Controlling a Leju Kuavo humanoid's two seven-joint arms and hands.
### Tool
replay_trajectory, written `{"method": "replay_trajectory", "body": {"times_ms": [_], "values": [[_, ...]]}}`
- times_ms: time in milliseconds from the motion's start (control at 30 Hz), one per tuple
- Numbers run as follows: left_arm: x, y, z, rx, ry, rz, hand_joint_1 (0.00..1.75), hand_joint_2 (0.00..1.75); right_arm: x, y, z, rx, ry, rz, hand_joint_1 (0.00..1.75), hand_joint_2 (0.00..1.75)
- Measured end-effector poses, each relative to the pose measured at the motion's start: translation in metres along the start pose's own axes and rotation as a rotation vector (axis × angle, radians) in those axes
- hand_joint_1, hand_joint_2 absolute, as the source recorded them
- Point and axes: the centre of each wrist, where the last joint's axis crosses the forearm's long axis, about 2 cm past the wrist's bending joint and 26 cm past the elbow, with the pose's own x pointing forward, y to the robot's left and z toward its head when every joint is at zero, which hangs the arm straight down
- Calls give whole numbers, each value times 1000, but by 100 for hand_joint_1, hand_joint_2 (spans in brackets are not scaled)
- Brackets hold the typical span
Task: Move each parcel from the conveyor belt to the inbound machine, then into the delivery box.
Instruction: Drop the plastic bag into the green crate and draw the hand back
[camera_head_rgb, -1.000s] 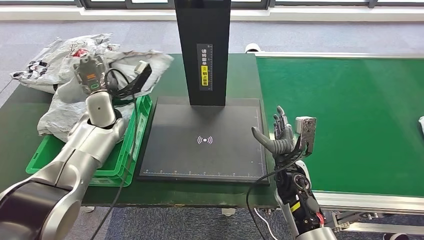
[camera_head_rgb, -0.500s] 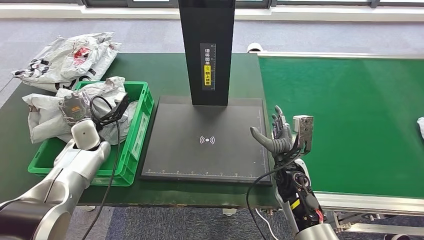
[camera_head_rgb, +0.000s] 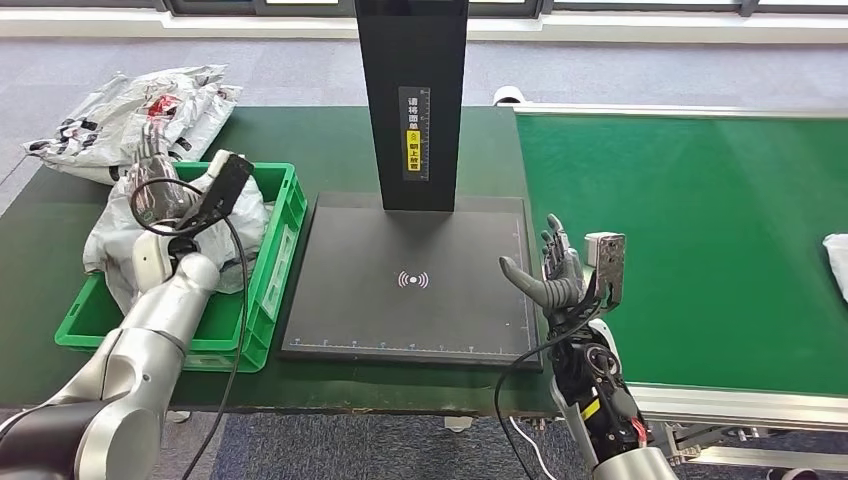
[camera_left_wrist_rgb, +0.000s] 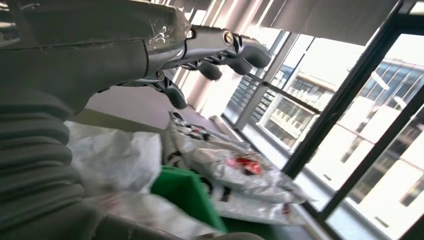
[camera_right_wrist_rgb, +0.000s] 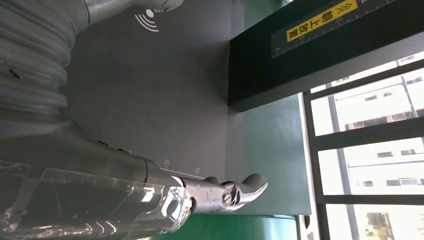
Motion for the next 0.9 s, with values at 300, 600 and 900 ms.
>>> {"method": "replay_trajectory", "body": {"times_ms": [300, 600, 900], "values": [[26, 18, -25, 162, -9, 336, 0, 0, 15, -3, -22, 8, -36, 3, 0, 0], [47, -6, -11, -161, 95, 797, 0, 131, 30, -9, -42, 17, -54, 120, 0, 175], [73, -43, 46, -332, -14, 968, 0, 175, 33, -26, -43, -56, -85, 425, 0, 87]]}}
